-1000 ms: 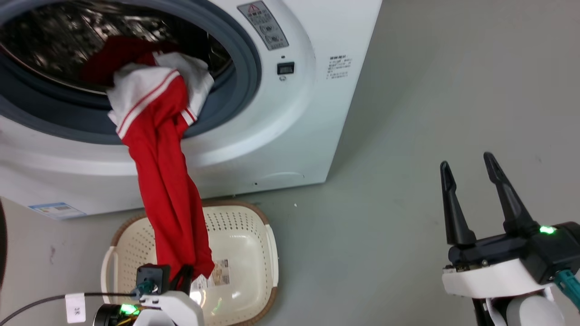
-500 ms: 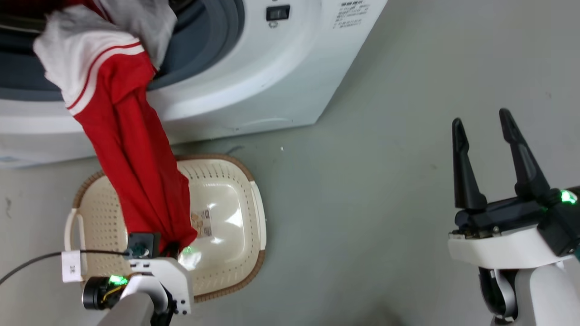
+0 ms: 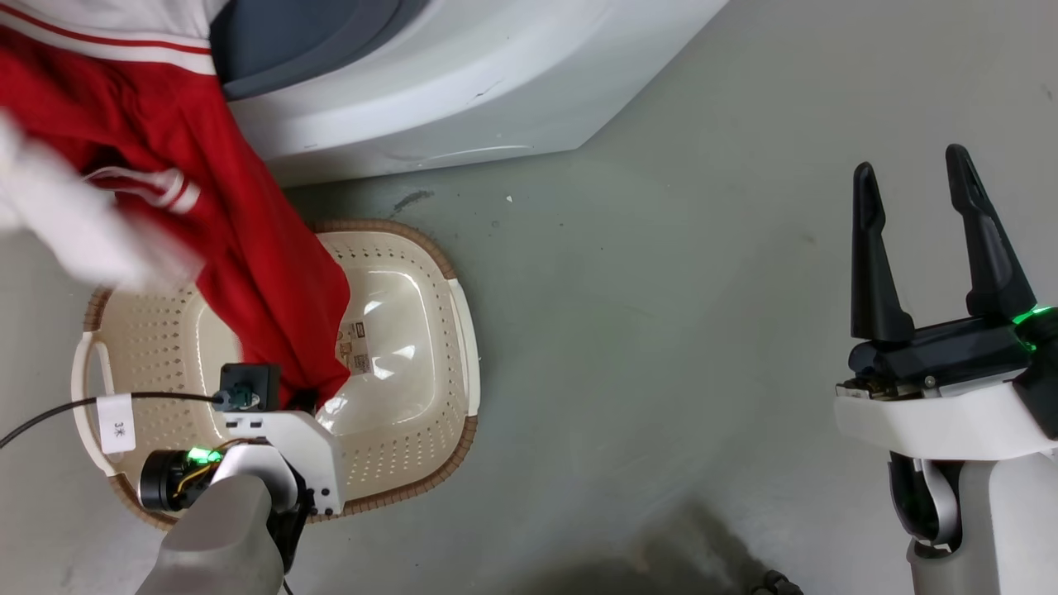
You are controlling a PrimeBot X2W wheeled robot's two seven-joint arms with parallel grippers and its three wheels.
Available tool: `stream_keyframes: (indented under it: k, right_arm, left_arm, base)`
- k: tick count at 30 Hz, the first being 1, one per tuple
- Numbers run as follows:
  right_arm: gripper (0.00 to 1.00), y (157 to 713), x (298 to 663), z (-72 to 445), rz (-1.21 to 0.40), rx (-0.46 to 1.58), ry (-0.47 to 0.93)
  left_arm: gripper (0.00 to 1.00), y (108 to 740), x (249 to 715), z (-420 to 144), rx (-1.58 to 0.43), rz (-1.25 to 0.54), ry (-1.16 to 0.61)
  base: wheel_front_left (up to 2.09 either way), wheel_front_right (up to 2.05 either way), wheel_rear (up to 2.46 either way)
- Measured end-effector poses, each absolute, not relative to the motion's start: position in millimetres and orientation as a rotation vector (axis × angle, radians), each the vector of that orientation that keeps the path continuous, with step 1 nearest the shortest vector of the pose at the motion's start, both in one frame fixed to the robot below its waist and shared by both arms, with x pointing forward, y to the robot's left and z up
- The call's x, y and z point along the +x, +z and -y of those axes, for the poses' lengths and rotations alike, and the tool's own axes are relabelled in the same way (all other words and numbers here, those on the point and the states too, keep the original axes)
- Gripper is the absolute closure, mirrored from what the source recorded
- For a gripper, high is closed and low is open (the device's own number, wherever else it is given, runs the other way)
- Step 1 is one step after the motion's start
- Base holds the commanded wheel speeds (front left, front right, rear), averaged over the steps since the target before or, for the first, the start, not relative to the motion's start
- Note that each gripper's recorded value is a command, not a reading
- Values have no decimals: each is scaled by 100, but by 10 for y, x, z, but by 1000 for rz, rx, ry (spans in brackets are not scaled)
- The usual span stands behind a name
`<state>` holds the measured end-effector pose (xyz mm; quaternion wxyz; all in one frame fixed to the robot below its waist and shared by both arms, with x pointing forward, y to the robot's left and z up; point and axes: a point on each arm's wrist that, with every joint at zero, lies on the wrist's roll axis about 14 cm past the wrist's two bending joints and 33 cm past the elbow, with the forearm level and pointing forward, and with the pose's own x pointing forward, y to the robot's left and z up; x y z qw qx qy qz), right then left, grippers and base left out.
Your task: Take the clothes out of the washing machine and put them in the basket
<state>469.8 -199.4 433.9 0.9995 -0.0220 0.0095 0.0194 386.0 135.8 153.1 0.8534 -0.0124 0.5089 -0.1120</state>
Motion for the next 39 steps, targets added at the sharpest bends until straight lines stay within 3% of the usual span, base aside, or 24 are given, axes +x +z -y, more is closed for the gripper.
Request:
stream_keyframes:
  k: [10, 11, 12, 25, 39]
  right_arm:
    - [0, 4274, 4720, 2013, -31, -43, 34]
    - [0, 4276, 4720, 2012, -31, -41, 34]
    - [0, 4284, 4721, 2010, -29, -41, 35]
    - [0, 4624, 4602, 1917, 36, -21, 54]
    - [0, 5040, 4249, 1842, 110, -16, 66]
  left_arm:
    - [100, 1468, 3898, -1326, -26, -1085, -239]
    - [83, 1473, 3897, -1325, -26, -1084, -239]
    - [0, 1481, 3901, -1332, -20, -1082, -239]
    - [0, 1867, 3855, -1351, -12, -996, -220]
    - [0, 2939, 4271, -1421, 7, -584, -149]
  base:
    - [0, 0, 0]
    - [0, 0, 0]
    - [0, 0, 0]
    - [0, 0, 0]
    - [0, 0, 0]
